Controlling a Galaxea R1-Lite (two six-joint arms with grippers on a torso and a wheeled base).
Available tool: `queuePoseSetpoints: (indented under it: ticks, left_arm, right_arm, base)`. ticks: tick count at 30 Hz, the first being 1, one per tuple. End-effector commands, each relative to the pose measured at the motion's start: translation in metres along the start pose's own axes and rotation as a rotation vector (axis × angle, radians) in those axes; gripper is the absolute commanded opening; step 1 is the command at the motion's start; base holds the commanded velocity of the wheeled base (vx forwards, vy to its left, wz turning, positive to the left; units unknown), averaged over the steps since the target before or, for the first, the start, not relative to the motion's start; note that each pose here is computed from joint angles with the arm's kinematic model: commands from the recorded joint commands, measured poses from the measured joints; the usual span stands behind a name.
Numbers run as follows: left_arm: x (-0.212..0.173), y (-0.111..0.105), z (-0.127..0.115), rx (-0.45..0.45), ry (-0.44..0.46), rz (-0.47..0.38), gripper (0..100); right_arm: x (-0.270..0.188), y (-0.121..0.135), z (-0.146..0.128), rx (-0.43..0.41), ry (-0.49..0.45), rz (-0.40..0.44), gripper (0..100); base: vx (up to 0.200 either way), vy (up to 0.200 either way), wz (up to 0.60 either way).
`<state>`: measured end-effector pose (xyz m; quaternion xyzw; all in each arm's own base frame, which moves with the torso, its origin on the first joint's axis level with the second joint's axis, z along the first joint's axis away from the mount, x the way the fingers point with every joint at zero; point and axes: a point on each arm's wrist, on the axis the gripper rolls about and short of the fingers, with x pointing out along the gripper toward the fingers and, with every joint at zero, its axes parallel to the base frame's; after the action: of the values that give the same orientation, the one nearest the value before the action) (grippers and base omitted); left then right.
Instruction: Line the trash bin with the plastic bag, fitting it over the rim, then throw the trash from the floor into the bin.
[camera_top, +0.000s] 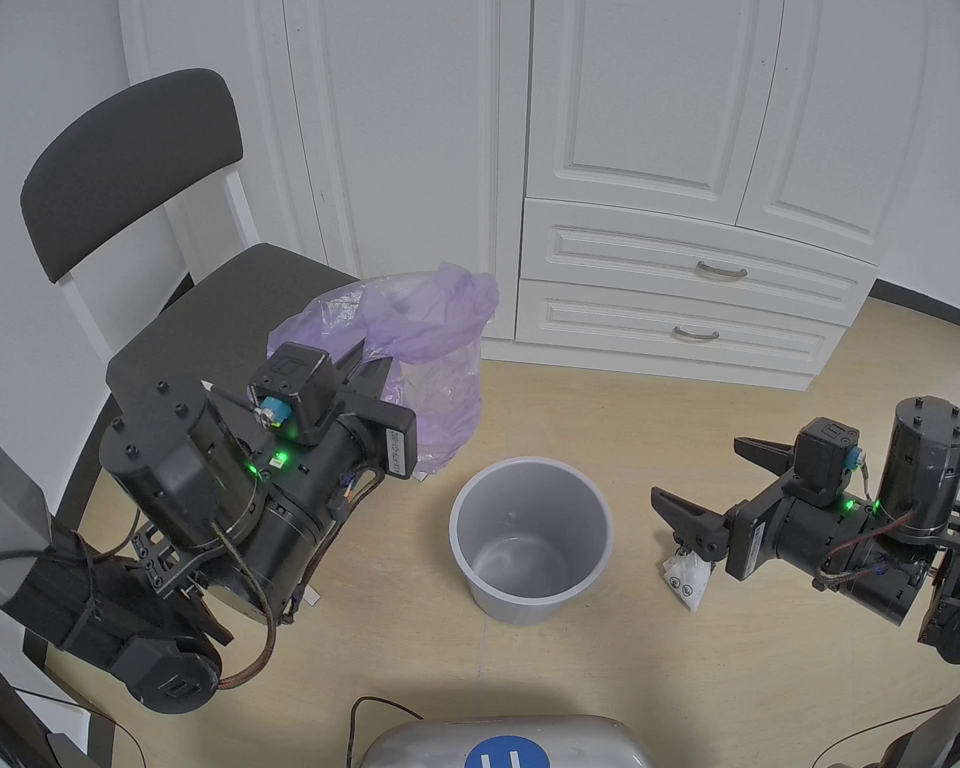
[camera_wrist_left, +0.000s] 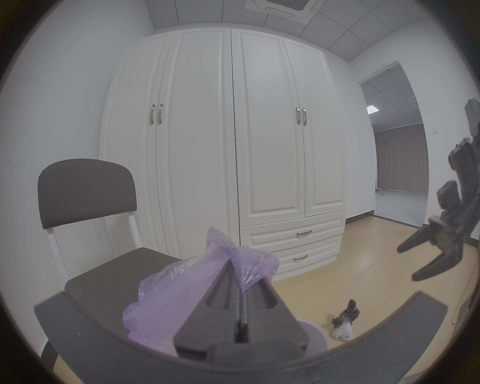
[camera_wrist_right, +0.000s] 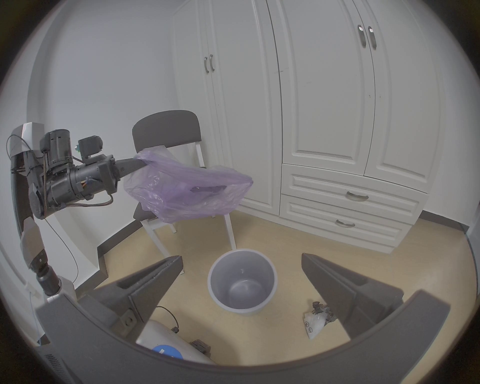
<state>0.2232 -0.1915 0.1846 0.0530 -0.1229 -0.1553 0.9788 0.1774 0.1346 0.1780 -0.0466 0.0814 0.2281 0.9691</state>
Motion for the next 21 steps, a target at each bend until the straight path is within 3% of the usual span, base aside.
queuePoseSetpoints:
  ticks: [1,13,21]
  left_arm:
    - [-0.008,0.005,0.013,-0.018,-0.033,-0.001,0]
    - [-0.036,0.0,0.038,-0.073,-0.112,-0.116,0]
    - [-0.051,-0.001,0.045,-0.089,-0.13,-0.155,0]
  right_arm:
    - [0.016,0.004,-0.009,0.013,0.035,0.001,100]
    - [0.073,0.016,-0.048,0.064,0.025,-0.007,100]
    - [0.081,0.009,-0.052,0.072,0.013,-0.036,100]
  base:
    - [0.0,0.0,0.0]
    - [0.0,0.0,0.0]
    - [0.0,0.0,0.0]
